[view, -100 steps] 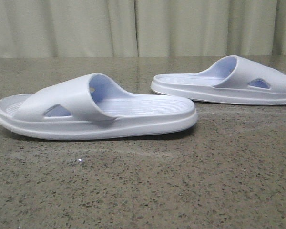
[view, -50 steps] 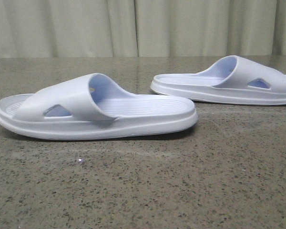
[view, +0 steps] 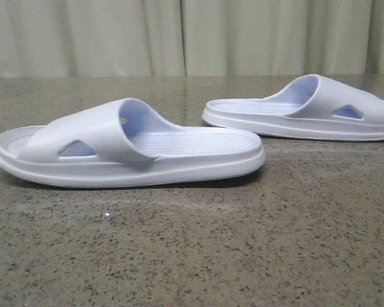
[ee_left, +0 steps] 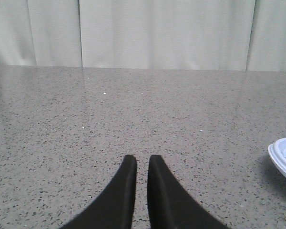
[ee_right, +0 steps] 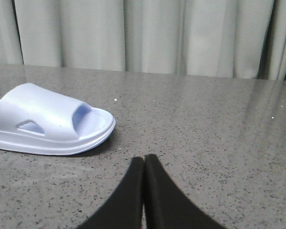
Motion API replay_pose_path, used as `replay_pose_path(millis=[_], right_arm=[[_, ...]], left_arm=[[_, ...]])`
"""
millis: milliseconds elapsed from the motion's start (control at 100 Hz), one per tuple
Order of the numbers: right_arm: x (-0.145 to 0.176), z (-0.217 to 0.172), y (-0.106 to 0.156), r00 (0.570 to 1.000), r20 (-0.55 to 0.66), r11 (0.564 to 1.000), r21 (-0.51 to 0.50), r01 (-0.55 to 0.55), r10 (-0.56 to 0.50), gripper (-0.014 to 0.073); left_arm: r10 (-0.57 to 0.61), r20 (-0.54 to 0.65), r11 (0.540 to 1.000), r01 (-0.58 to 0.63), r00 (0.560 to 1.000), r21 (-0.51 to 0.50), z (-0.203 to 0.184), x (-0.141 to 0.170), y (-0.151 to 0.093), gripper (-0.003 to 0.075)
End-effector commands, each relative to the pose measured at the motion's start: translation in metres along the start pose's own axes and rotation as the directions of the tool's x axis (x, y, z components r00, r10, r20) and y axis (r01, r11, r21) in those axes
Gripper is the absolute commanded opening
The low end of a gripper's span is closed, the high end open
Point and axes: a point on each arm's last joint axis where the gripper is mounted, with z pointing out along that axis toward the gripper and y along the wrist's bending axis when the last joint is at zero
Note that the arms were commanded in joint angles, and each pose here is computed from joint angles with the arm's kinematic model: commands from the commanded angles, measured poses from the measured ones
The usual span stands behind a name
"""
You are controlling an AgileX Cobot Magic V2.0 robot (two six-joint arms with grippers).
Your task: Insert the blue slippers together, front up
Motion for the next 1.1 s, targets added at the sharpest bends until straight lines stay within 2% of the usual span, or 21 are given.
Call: replay_pose_path(millis=[0,140,260,310,380,430,460,540,610,660,780,880,970,1090], right_arm=[[0.000,0.001,-0.002,0.998,0.059,0.999,0.030,-0.039,0.037,-0.0089],[0.000,0.001,-0.003,0.990,0.060,0.991,0.031,-0.128,0.126,-0.0089],[0.000,0.001,-0.004,0.964,0.063,0.965,0.032,-0.259,0.257,-0.0089],[0.000,0.001,-0.004,0.937,0.066,0.938,0.032,-0.346,0.343,-0.0089],[0.000,0.000,-0.005,0.866,0.077,0.867,0.034,-0.497,0.494,-0.0089],[0.000,0.000,-0.006,0.805,0.085,0.806,0.034,-0.591,0.587,-0.0089],[-0.002,0.000,-0.007,0.785,0.091,0.786,0.032,-0.617,0.613,-0.0089],[-0.011,-0.001,-0.007,0.777,0.102,0.780,0.011,-0.625,0.621,-0.0088],[-0.025,-0.002,-0.006,0.793,0.111,0.799,-0.016,-0.602,0.599,-0.0077],[-0.036,-0.002,-0.005,0.818,0.107,0.824,-0.031,-0.565,0.565,-0.0077],[-0.065,0.005,-0.004,0.849,0.057,0.850,-0.057,-0.523,0.526,-0.0077],[-0.087,0.022,-0.001,0.870,-0.045,0.867,-0.072,-0.492,0.490,-0.0077],[-0.104,0.043,0.004,0.880,-0.183,0.884,-0.094,-0.459,0.438,-0.0077],[-0.115,0.073,0.012,0.842,-0.385,0.880,-0.132,-0.456,0.378,-0.0078]], left_arm=[[-0.037,0.104,0.999,0.037,0.994,-0.004,-0.002,-0.007,0.001,0.0015],[-0.117,0.118,0.993,0.117,0.986,0.005,-0.002,-0.008,0.001,0.0015],[-0.276,0.126,0.961,0.275,0.953,0.026,-0.002,-0.009,0.001,0.0015],[-0.395,0.133,0.919,0.392,0.909,0.042,-0.002,-0.010,0.001,0.0015],[-0.523,0.155,0.852,0.520,0.838,0.057,-0.002,-0.012,0.003,0.0015],[-0.585,0.168,0.810,0.583,0.793,0.066,-0.003,-0.014,0.004,0.0015],[-0.596,0.175,0.801,0.594,0.783,0.070,-0.003,-0.016,0.004,0.0015],[-0.597,0.179,0.801,0.592,0.782,0.084,-0.004,-0.022,0.004,0.0015],[-0.590,0.163,0.807,0.581,0.790,0.105,-0.006,-0.031,0.001,0.0015],[-0.561,0.150,0.827,0.550,0.814,0.111,-0.006,-0.039,-0.001,0.0015],[-0.480,0.092,0.876,0.472,0.872,0.098,0.000,-0.063,-0.005,0.0015],[-0.393,0.009,0.917,0.391,0.920,0.083,0.013,-0.090,-0.009,0.0015],[-0.292,-0.126,0.950,0.303,0.948,0.072,0.031,-0.110,-0.013,0.0015],[-0.182,-0.339,0.973,0.219,0.923,0.074,0.060,-0.127,-0.016,0.0015]])
